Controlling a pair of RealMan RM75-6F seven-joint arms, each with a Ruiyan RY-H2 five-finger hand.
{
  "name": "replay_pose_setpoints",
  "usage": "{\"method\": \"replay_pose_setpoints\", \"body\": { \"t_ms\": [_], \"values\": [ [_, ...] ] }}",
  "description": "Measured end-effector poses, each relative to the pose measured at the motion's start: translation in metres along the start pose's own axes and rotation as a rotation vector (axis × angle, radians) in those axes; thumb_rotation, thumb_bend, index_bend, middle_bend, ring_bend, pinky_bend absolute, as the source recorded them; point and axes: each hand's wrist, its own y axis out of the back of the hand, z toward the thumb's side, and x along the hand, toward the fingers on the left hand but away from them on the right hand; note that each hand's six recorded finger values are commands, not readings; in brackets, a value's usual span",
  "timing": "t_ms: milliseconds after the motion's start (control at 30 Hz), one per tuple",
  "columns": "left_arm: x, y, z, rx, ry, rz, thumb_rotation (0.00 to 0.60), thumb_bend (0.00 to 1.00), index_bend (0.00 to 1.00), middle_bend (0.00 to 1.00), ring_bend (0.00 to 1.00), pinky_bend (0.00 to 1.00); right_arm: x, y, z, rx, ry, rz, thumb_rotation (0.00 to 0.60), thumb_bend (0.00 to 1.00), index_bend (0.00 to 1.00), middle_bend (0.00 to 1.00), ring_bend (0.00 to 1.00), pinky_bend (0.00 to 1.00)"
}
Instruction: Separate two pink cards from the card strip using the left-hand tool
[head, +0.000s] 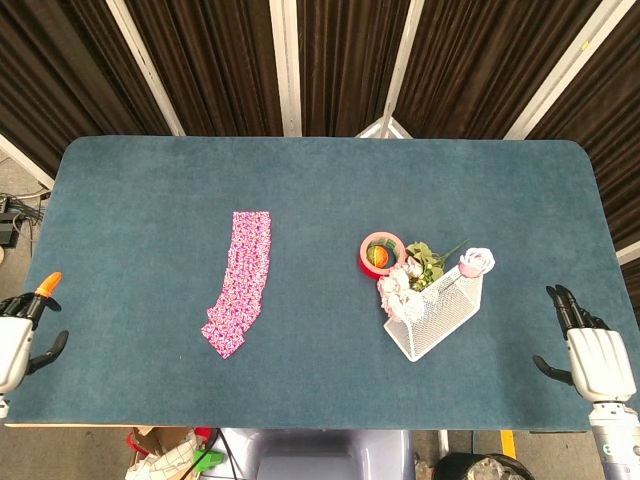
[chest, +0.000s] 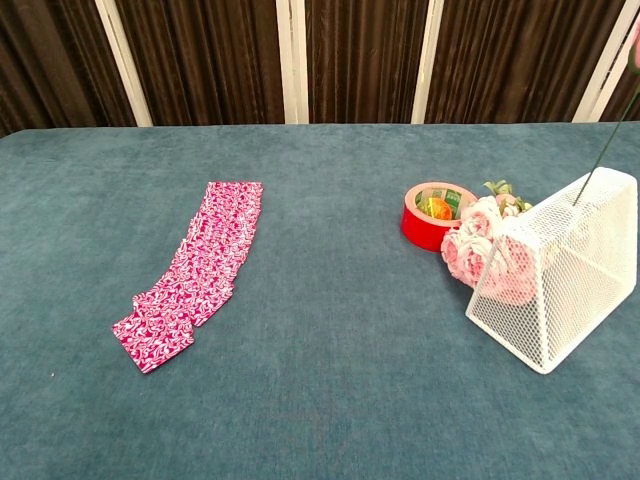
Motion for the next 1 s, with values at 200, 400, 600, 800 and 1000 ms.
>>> {"method": "replay_pose_setpoints", "body": {
  "t_ms": [200, 400, 600, 800, 1000],
  "values": [
    [0.002, -0.005, 0.009, -0.018, -0.029, -0.013, 0.6, 0.59, 0.07, 0.63, 0.5, 0.51, 0.0, -0.001, 0.001, 0.0, 0.003, 0.003, 0.6, 0.18, 0.0, 0.11, 0.3, 0.41],
    [0.007, -0.014, 0.015, -0.027, -0.049, -0.075, 0.6, 0.68, 0.08, 0.71, 0.55, 0.55, -0.001, -0.001, 0.0, -0.003, 0.001, 0.003, 0.6, 0.18, 0.0, 0.11, 0.3, 0.41],
    [0.015, -0.028, 0.032, -0.007, -0.094, -0.197, 0.6, 0.82, 0.1, 0.81, 0.62, 0.59, -0.002, -0.003, 0.001, 0.001, 0.004, 0.008, 0.6, 0.18, 0.0, 0.11, 0.3, 0.41],
    [0.027, -0.041, 0.059, 0.052, -0.166, -0.301, 0.6, 0.87, 0.1, 0.82, 0.63, 0.6, -0.002, -0.003, 0.0, -0.001, -0.001, 0.006, 0.6, 0.18, 0.0, 0.11, 0.3, 0.41],
    [0.033, -0.057, 0.081, 0.101, -0.225, -0.394, 0.6, 0.89, 0.12, 0.82, 0.63, 0.6, -0.003, -0.003, -0.001, -0.002, -0.006, 0.006, 0.6, 0.18, 0.0, 0.11, 0.3, 0.41]
  ]
}}
